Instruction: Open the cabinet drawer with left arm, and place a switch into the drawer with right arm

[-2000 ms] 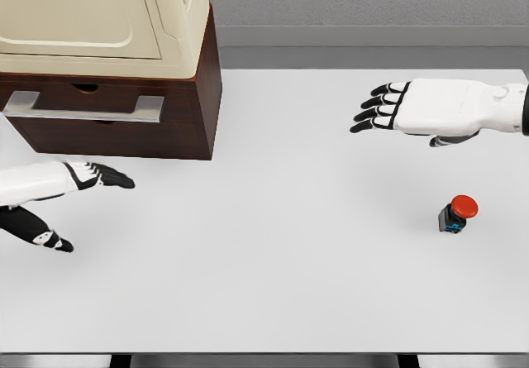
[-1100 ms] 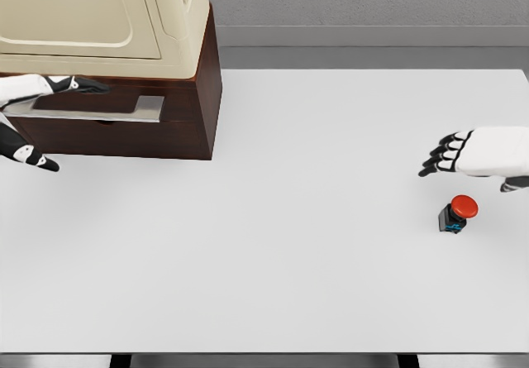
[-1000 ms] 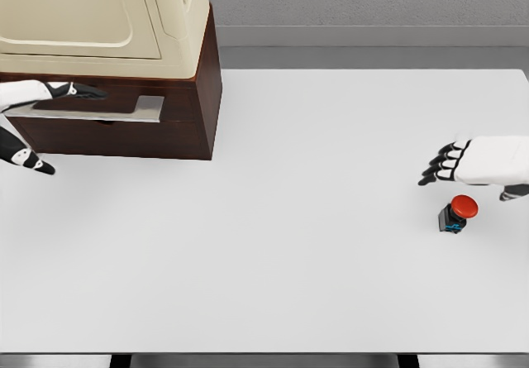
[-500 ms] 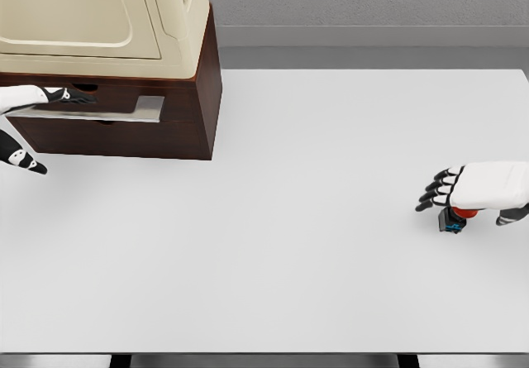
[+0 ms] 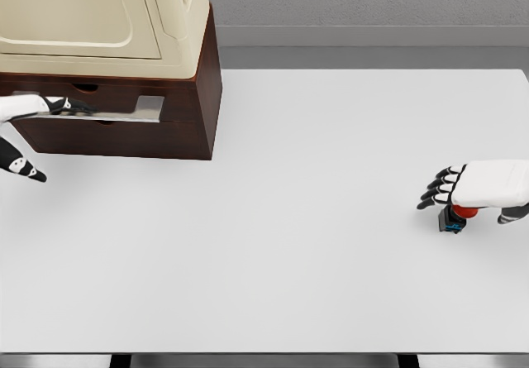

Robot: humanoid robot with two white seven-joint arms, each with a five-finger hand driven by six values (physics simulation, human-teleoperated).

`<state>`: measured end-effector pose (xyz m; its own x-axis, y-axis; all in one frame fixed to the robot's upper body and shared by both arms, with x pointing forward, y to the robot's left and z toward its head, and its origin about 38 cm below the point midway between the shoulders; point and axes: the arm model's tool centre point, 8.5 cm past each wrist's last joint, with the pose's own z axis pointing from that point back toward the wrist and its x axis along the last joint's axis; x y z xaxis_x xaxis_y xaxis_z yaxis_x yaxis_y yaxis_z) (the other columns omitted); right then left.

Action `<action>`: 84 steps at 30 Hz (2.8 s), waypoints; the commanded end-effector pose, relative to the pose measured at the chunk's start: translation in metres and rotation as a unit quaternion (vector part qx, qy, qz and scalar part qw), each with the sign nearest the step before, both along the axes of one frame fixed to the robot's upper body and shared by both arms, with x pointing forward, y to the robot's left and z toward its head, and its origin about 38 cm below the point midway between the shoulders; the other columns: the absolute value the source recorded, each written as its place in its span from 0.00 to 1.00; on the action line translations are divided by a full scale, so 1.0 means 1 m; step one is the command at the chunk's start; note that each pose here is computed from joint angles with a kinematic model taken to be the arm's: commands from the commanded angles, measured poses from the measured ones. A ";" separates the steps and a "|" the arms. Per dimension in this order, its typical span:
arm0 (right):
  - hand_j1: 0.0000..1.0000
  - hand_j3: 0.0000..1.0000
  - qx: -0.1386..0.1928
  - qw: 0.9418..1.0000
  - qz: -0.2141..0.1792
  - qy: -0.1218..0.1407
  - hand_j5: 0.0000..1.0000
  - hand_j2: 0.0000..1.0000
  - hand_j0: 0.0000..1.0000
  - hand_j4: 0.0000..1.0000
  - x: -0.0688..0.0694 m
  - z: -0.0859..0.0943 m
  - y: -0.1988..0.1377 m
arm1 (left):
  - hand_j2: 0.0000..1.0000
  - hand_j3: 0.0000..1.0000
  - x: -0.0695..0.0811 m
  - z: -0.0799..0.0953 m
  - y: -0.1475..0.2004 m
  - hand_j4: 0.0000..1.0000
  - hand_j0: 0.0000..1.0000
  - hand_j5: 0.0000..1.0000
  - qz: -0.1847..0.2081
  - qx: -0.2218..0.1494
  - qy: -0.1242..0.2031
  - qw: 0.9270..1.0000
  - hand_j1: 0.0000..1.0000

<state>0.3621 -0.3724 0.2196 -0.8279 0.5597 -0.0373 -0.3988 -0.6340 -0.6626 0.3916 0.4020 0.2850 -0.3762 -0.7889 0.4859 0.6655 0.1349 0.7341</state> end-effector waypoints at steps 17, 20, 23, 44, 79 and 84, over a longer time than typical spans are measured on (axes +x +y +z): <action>1.00 1.00 -0.007 1.000 -0.001 0.006 1.00 1.00 1.00 1.00 -0.001 -0.009 -0.001 | 1.00 1.00 -0.037 0.001 0.019 1.00 1.00 1.00 -0.092 0.028 -0.016 0.995 1.00; 1.00 1.00 -0.009 1.000 0.000 0.005 1.00 1.00 1.00 1.00 -0.001 -0.009 -0.001 | 1.00 1.00 -0.042 0.001 0.020 1.00 1.00 1.00 -0.106 0.028 -0.018 0.994 1.00; 1.00 1.00 -0.010 1.000 0.000 0.004 1.00 1.00 1.00 1.00 0.000 -0.009 -0.001 | 1.00 1.00 -0.046 0.002 0.023 1.00 1.00 1.00 -0.113 0.032 -0.019 0.993 1.00; 1.00 1.00 -0.009 1.000 0.001 0.005 1.00 1.00 1.00 1.00 0.000 -0.010 0.000 | 1.00 1.00 -0.075 0.004 0.033 1.00 1.00 1.00 -0.130 0.054 0.006 0.990 1.00; 0.81 0.81 -0.006 1.000 0.000 0.004 0.81 0.81 0.81 0.81 0.000 -0.010 0.001 | 1.00 1.00 -0.075 0.025 0.038 1.00 1.00 1.00 -0.101 -0.002 -0.005 0.995 1.00; 0.76 0.76 -0.007 1.000 -0.001 0.003 0.76 0.76 0.76 0.76 0.000 -0.009 -0.001 | 1.00 1.00 -0.072 0.034 0.043 1.00 1.00 1.00 -0.080 -0.044 -0.010 0.996 1.00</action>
